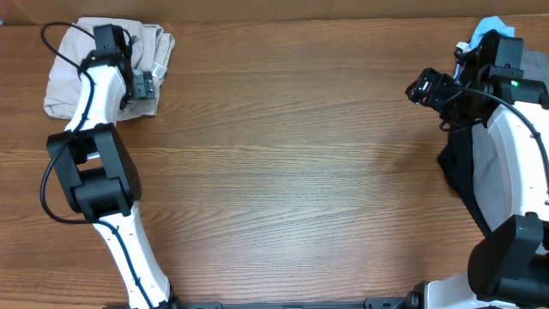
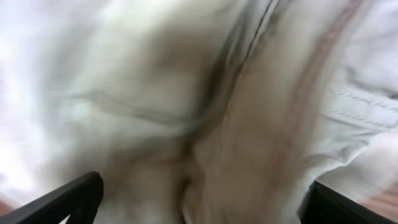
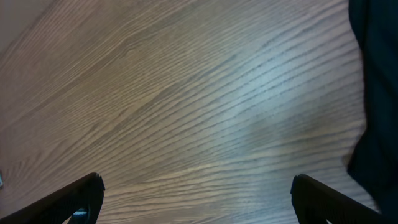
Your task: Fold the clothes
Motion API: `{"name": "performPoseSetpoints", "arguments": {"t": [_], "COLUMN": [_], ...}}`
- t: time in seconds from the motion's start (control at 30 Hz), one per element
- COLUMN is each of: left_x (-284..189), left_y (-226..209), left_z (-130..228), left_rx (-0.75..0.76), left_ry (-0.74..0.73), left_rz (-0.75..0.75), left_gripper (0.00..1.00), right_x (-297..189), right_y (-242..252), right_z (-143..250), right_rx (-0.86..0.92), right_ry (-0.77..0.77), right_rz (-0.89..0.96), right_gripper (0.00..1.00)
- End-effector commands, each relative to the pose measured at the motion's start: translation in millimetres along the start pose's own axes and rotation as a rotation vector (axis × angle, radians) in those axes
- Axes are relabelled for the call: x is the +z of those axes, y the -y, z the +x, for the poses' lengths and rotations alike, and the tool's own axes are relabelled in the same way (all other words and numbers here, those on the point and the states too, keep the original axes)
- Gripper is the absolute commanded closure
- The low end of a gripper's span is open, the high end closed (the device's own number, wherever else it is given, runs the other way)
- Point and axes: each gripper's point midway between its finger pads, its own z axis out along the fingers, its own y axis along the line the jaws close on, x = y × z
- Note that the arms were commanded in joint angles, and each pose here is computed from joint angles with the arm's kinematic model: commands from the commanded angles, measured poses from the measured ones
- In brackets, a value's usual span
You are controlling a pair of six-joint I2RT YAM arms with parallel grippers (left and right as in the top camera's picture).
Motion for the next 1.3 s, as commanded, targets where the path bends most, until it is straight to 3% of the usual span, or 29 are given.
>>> {"name": "performPoseSetpoints", "arguments": {"t": [0.0, 0.17, 0.27, 0.4, 0.5, 0.87, 1.27], "left_x": [-99.7, -194.1, -235.3, -258.1, -235.8, -77.3, 8.1], "left_y": [-18.1, -18.0, 0.8, 52.5, 81.7, 134.6, 151.8], "left_z": [-64.9, -96.5, -102.5, -97.6, -86.3, -33.3, -6.5], "left_rx": [-0.068, -0.079, -0.050, 0.202, 0.331, 0.478, 0.476], "left_ry": [0.218, 0.396, 0.472, 0.515, 0.470, 0.174, 0.090], "left_rz": [-0.019, 0.007, 0.100, 0.288, 0.356, 0.414, 0.420], "left_gripper": [0.00, 0.00, 0.00, 0.00, 0.01, 0.04, 0.04], "right_x": [-8.9, -38.5, -54.1, -62.3, -60.7, -59.6, -58.7], "right_y": [-4.7, -20.0, -27.2, -27.1, -24.5, -23.3, -22.2], "right_z": [-12.0, -30.1, -29.8, -20.7, -14.7, -12.3, -9.8], "right_rx": [-0.058, -0.079, -0.087, -0.082, -0.074, -0.071, -0.067], "right_ry": [0.043, 0.109, 0.119, 0.100, 0.075, 0.064, 0.052], "right_rz": [-0.004, -0.024, -0.030, -0.024, -0.016, -0.013, -0.009], "right_gripper": [0.00, 0.00, 0.00, 0.00, 0.00, 0.00, 0.00]}}
